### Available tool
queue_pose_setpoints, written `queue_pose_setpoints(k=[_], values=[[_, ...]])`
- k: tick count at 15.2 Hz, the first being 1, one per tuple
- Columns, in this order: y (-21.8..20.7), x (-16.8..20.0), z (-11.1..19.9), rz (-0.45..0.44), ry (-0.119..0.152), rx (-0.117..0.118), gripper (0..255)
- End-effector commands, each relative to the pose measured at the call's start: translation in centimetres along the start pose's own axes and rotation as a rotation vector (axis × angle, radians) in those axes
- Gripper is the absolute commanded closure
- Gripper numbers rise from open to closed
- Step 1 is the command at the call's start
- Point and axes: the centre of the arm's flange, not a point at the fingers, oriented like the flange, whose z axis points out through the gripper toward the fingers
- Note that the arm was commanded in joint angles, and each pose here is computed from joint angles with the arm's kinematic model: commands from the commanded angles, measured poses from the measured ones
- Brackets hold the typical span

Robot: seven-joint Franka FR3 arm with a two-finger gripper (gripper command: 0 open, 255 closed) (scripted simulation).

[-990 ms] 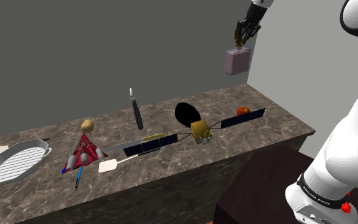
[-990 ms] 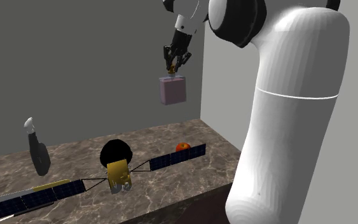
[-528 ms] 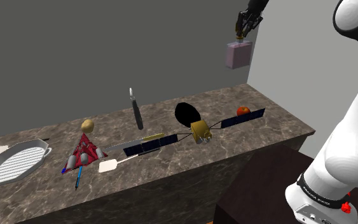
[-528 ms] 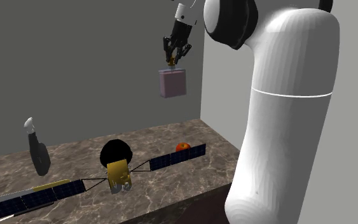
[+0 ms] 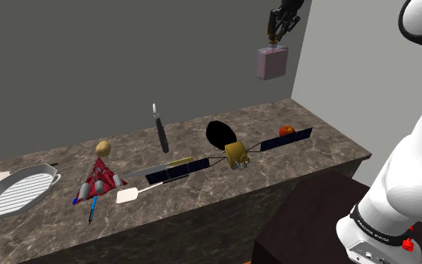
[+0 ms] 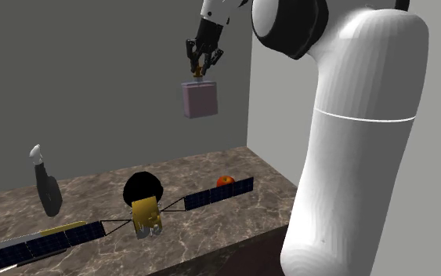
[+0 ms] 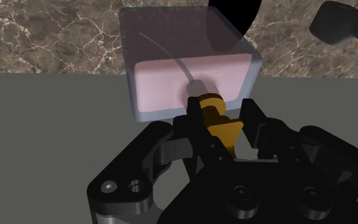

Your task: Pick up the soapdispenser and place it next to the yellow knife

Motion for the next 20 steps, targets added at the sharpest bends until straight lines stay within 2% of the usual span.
queue_pose_setpoints(k=[1,20], values=[[-2.5,-0.2,0.4,0.001,0.001,0.000,255],[-26.9,-1.3,6.2,0.001,0.001,0.000,255]])
